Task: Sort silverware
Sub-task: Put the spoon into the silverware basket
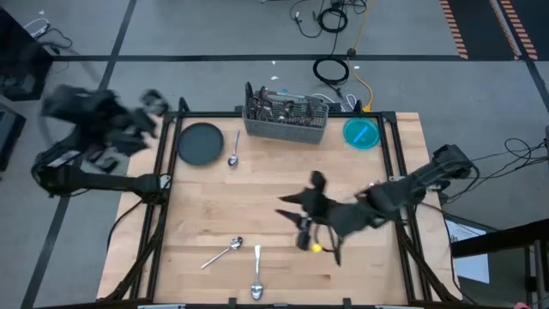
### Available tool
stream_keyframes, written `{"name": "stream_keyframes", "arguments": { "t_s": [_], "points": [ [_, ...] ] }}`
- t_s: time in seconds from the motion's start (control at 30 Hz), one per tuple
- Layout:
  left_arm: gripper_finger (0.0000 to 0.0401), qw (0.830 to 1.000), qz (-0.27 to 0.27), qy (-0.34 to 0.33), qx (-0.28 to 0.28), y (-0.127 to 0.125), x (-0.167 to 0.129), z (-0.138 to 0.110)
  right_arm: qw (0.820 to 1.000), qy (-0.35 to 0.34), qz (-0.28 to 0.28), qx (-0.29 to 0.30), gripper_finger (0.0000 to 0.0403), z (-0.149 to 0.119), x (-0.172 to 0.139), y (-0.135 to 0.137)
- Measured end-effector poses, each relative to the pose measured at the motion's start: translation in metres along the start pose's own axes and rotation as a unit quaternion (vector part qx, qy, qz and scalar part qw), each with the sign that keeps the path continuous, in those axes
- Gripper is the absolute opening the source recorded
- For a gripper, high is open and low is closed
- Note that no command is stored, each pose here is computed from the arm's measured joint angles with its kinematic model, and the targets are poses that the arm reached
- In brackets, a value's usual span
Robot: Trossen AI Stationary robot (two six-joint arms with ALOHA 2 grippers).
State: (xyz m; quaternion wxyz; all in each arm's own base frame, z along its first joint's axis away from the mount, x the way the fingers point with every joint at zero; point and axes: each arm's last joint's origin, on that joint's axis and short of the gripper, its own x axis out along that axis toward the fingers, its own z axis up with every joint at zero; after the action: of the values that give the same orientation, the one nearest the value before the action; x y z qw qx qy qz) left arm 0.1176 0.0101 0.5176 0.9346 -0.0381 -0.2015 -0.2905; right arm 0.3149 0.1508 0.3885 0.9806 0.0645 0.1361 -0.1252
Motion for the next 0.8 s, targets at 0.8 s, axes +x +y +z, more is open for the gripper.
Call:
{"name": "stream_keyframes", "arguments": {
  "t_s": [0.8],
  "points": [
    [0.0086, 0.983, 0.145, 0.100, -0.059, -0.023, -0.034, -0.016, 0.871, 0.236, 0.272, -0.334, 0.0130, -0.135, 0.147, 0.037]
  ]
}}
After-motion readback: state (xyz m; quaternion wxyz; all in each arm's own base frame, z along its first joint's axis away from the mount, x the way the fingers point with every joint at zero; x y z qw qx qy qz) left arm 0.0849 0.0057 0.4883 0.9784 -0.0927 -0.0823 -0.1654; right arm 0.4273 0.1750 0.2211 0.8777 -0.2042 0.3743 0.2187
